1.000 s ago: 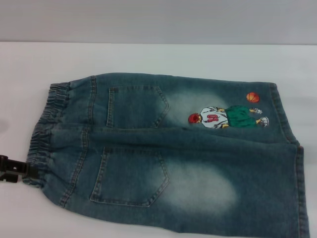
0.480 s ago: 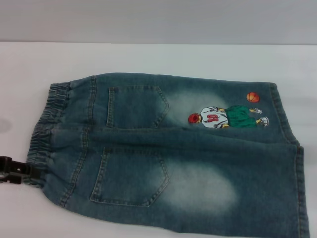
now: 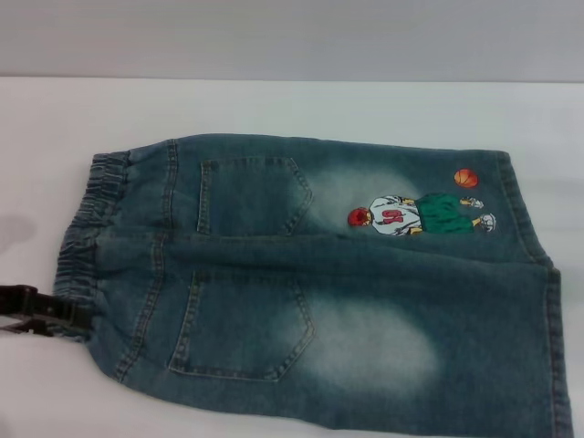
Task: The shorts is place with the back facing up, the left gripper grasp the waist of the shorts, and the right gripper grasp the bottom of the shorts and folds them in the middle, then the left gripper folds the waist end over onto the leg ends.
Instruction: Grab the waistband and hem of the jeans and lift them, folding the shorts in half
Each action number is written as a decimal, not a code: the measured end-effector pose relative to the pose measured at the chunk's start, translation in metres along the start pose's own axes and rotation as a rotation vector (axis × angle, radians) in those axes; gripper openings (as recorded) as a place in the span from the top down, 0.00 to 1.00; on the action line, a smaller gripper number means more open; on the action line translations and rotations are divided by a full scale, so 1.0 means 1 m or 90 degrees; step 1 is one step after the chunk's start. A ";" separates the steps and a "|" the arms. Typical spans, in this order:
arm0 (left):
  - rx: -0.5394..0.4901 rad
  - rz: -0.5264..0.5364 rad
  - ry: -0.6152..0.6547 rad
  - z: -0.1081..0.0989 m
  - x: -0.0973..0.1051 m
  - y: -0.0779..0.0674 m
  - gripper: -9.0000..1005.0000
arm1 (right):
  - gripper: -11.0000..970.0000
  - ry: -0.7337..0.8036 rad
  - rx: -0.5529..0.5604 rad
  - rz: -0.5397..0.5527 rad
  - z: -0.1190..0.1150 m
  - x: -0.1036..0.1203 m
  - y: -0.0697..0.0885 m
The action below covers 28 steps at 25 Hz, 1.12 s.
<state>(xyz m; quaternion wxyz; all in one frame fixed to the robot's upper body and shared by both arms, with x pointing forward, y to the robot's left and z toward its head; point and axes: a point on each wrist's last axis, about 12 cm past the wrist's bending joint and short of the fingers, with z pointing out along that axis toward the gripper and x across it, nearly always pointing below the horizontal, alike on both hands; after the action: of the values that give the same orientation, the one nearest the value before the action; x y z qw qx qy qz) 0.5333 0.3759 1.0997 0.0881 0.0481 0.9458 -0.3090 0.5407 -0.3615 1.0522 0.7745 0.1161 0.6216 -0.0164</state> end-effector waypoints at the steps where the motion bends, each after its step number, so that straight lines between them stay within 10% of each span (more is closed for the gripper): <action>1: 0.000 0.000 0.000 0.000 0.000 0.000 0.25 | 0.43 0.000 0.000 0.000 0.000 0.000 0.000; 21: 0.007 0.017 -0.053 -0.007 -0.014 -0.005 0.43 | 0.42 0.000 0.011 0.001 -0.002 0.000 -0.004; 28: 0.006 0.017 -0.050 -0.007 -0.013 -0.004 0.69 | 0.42 -0.002 0.013 0.001 -0.002 0.000 -0.004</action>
<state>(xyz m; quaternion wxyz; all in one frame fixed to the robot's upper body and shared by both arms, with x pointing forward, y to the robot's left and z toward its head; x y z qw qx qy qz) 0.5444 0.3759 1.1102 0.1293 0.0487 0.9394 -0.3136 0.5380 -0.3653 1.0514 0.7741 0.1243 0.6204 -0.0222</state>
